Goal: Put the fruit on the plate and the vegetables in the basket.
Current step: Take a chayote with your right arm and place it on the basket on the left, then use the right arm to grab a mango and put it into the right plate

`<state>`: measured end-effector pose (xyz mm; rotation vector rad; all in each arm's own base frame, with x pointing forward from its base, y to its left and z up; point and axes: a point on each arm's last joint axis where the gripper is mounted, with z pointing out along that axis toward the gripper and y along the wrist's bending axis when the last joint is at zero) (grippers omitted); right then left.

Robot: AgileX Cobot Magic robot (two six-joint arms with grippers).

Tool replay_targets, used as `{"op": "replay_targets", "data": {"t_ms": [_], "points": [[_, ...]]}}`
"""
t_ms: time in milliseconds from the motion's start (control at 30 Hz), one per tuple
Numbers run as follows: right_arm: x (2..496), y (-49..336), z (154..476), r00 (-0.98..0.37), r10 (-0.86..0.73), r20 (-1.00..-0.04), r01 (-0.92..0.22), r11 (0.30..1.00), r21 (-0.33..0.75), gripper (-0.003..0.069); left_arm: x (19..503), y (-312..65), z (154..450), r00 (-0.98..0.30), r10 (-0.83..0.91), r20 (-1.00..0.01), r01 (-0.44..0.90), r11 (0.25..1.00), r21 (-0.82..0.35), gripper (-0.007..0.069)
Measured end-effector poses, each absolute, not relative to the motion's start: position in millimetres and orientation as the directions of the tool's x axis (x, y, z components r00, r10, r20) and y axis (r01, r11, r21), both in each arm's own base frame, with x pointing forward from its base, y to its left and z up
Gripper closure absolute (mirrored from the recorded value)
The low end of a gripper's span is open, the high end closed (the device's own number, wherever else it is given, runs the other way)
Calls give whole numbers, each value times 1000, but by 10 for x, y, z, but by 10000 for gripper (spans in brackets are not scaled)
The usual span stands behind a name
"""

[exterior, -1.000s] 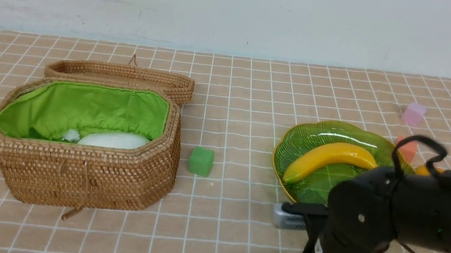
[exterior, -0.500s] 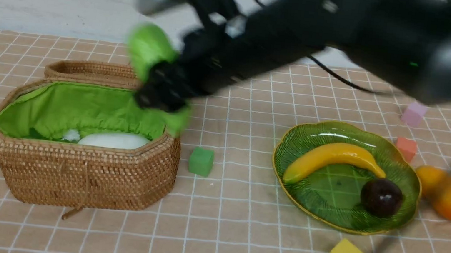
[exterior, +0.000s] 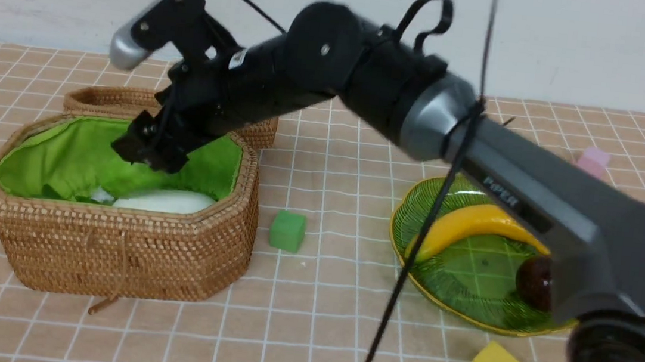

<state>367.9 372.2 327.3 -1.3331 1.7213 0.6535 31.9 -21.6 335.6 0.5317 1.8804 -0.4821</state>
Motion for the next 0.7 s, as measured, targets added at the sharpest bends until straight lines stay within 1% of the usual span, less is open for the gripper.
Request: {"op": "replay_targets", "data": {"t_ms": [33,67,100,133,167,200,233,267,300,333,367,400,433,467,500,533,567,633,667,700], "points": [[3620,3658,3373,-117,-524,-844,-952,300,-55,52,316,-220,3356,-330,134,-934,572,816,-85,638],[3603,3621,3434,-117,-527,-842,-951,304,-58,59,315,-221,3356,-330,134,-934,573,815,-86,638],[3501,3469,3647,-168,-550,-818,-945,326,-26,127,307,-231,3356,-330,137,-934,585,806,-88,638],[3463,3428,3712,-186,-552,-813,-943,333,-11,138,304,-235,3356,-332,136,-934,588,803,-92,638],[3380,3219,3913,-236,-585,-776,-926,376,-1,231,287,-255,3356,-324,150,-934,614,784,-86,638],[3336,3068,4047,-267,-598,-756,-911,413,-4,298,275,-270,3357,-323,153,-934,630,771,-92,638],[3335,3041,4076,-270,-594,-757,-906,424,-9,312,273,-273,3357,-318,158,-935,635,768,-86,638],[3303,2838,4224,-306,-604,-736,-879,476,-25,410,253,-296,3360,-312,165,-936,661,745,-89,638],[3306,2660,4329,-340,-599,-725,-847,530,-41,491,233,-319,3365,-307,168,-937,686,722,-95,638],[3320,2540,4385,-370,-584,-722,-816,576,-48,551,222,-332,3369,-307,163,-938,697,709,-105,638],[3319,2540,4384,-371,-585,-722,-816,576,-47,562,219,-335,3370,-303,167,-938,702,705,-101,638],[3339,2361,4426,-422,-561,-712,-765,642,-53,627,201,-355,3377,-303,161,-939,720,684,-115,638],[3383,2170,4421,-468,-549,-692,-710,701,-76,657,188,-368,3384,-297,159,-941,734,669,-119,638],[3387,2140,4417,-476,-547,-689,-701,709,-79,659,184,-373,3385,-300,156,-941,737,665,-125,638],[3433,1813,4356,-558,-519,-648,-609,786,-104,664,170,-386,3390,-297,154,-942,750,649,-130,638],[3459,1589,4292,-606,-501,-618,-555,823,-123,660,164,-391,3393,-297,152,-943,755,642,-134,638],[3465,1542,4275,-616,-497,-611,-543,830,-127,658,163,-393,3394,-297,151,-943,756,640,-135,638],[3507,1137,4120,-699,-458,-549,-455,877,-153,638,161,-395,3396,-291,154,-944,760,636,-131,638],[3546,663,3883,-793,-391,-468,-357,920,-163,596,159,-398,3398,-290,153,-945,762,634,-132,638],[3562,416,3723,-838,-351,-417,-314,936,-158,568,159,-398,3398,-290,153,-945,762,634,-131,638]]}}
